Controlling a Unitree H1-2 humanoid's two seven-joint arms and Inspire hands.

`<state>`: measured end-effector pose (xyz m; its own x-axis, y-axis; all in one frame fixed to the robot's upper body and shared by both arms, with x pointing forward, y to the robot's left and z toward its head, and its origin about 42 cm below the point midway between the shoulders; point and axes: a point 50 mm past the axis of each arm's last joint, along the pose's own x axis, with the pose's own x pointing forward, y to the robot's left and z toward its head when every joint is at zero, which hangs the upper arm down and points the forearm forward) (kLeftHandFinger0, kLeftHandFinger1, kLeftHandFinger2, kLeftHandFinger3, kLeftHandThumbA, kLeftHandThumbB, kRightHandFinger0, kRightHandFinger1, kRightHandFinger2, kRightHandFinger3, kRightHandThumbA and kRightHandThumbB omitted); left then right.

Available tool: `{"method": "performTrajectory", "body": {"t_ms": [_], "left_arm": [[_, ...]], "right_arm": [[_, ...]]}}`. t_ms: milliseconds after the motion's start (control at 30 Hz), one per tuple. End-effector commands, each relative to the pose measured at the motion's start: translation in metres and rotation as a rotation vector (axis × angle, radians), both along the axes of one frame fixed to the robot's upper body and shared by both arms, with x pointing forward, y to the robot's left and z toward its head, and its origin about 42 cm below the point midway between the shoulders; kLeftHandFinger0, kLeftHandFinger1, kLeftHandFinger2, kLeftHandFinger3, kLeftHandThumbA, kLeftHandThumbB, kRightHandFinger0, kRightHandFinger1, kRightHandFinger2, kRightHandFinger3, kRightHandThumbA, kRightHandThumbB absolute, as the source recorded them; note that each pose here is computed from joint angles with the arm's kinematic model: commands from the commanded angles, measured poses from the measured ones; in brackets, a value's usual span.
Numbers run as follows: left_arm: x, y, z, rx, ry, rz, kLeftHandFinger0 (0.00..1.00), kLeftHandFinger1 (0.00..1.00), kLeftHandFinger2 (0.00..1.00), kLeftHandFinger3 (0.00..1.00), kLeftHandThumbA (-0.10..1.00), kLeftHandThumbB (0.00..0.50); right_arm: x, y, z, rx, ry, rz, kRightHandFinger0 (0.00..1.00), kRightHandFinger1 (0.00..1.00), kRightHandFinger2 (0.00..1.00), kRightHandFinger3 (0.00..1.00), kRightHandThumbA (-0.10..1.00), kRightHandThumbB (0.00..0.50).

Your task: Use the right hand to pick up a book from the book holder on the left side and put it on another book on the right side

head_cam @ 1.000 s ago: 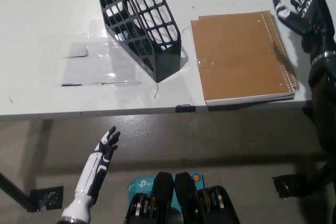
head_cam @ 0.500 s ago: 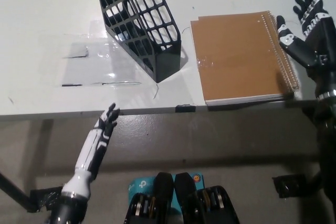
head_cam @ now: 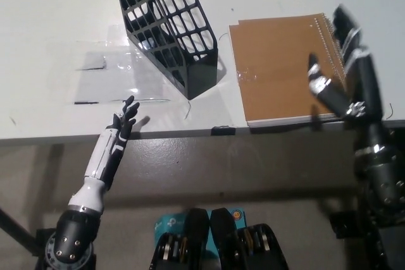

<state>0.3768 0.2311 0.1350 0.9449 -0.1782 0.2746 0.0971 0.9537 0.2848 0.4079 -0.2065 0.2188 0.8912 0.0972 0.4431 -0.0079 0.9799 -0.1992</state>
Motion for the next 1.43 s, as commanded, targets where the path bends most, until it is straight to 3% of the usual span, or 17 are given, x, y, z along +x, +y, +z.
{"method": "performTrajectory", "body": {"t_ms": [0,167,333,500,633,933,1400], "left_arm": [[0.006,0.008,0.019,0.012,-0.064,0.007,1.00,1.00,1.00,1.00,1.00,0.126],[-0.011,0.010,0.006,0.037,-0.036,-0.008,1.00,1.00,1.00,1.00,1.00,0.116],[-0.026,0.011,-0.010,0.045,0.004,-0.023,1.00,1.00,1.00,1.00,1.00,0.129],[-0.047,0.008,-0.028,0.039,0.055,-0.032,1.00,1.00,1.00,1.00,1.00,0.140],[-0.063,0.008,-0.040,0.053,0.095,-0.038,1.00,1.00,1.00,1.00,1.00,0.133],[-0.081,0.006,-0.056,0.047,0.148,-0.041,1.00,1.00,1.00,1.00,0.99,0.171],[-0.084,0.006,-0.058,0.044,0.156,-0.044,1.00,1.00,1.00,1.00,0.96,0.161]], "right_arm": [[-0.003,0.006,-0.006,-0.096,-0.154,-0.014,0.92,0.99,1.00,1.00,0.42,0.088],[-0.015,0.004,-0.046,-0.119,-0.070,-0.009,0.86,0.91,1.00,1.00,0.33,0.077],[-0.032,0.002,-0.073,-0.115,-0.009,-0.003,0.81,0.87,1.00,1.00,0.35,0.086],[-0.058,0.000,-0.095,-0.123,0.036,-0.015,0.73,0.81,0.97,0.96,0.30,0.099],[-0.077,-0.001,-0.110,-0.111,0.080,-0.017,0.72,0.79,0.95,0.94,0.27,0.115],[-0.098,-0.003,-0.126,-0.117,0.124,-0.023,0.65,0.74,0.89,0.88,0.27,0.133],[-0.097,-0.004,-0.130,-0.160,0.161,0.001,0.61,0.69,0.86,0.87,0.25,0.141]]}}
